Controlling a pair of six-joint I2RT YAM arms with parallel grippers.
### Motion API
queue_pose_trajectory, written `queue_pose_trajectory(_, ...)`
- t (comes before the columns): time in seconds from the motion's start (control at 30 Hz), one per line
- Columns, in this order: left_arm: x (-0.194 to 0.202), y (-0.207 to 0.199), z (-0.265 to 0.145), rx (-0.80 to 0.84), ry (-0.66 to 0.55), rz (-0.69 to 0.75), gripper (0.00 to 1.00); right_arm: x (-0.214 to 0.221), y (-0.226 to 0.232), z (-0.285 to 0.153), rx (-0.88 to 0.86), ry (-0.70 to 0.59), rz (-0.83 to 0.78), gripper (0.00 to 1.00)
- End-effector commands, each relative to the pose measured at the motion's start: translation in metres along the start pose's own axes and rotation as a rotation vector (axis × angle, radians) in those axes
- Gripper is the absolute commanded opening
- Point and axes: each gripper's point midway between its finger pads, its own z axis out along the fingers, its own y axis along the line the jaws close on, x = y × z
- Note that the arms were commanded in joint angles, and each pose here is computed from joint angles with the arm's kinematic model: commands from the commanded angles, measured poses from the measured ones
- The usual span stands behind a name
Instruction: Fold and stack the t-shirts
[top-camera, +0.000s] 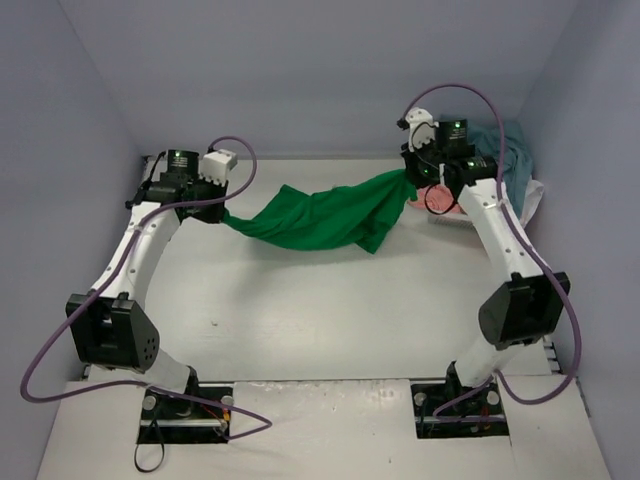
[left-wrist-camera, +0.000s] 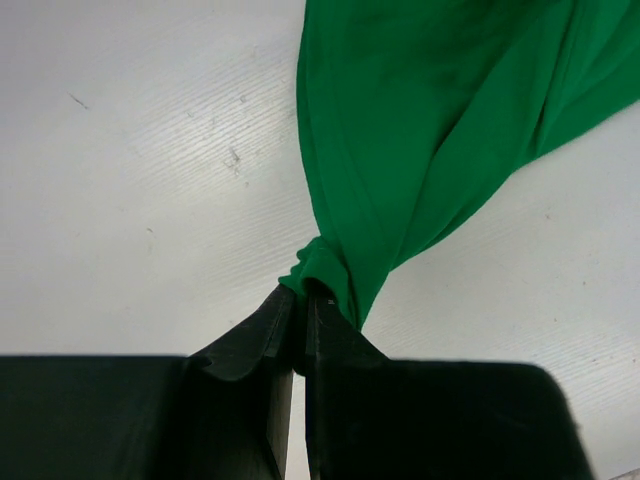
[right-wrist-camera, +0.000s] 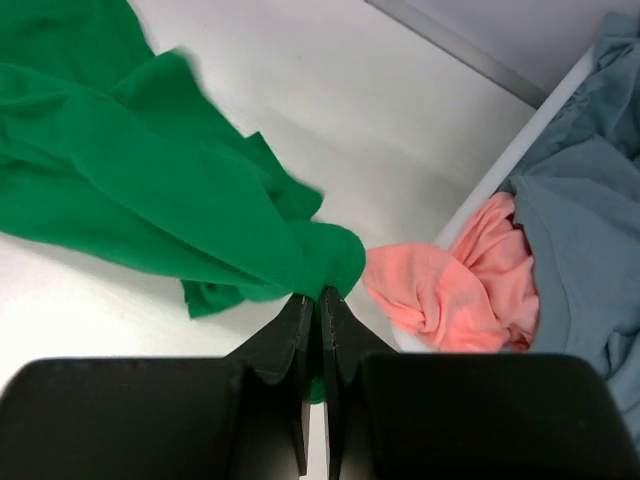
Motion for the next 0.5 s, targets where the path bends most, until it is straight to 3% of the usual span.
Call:
queue_pose_trajectory(0.0, -0.041, 0.018, -0.035, -0.077, -0.132, -0.006, 0.00, -0.050, 0.001, -0.070, -0.006, -0.214, -0.045, 0.00)
queue_pose_trajectory(0.3, -0.042, 0.037, -0.110, -0.153, -0.212, -0.011, 0.00, -0.064, 0.002, -0.187, 0.058, -0.427, -0.101, 0.00)
queue_pose_trajectory(0.47, -0.048, 0.029, -0.171, -0.185, -0.329, 0.004, 0.00, -0.066, 0.019, -0.230, 0.032, -0.525, -0.120, 0.00)
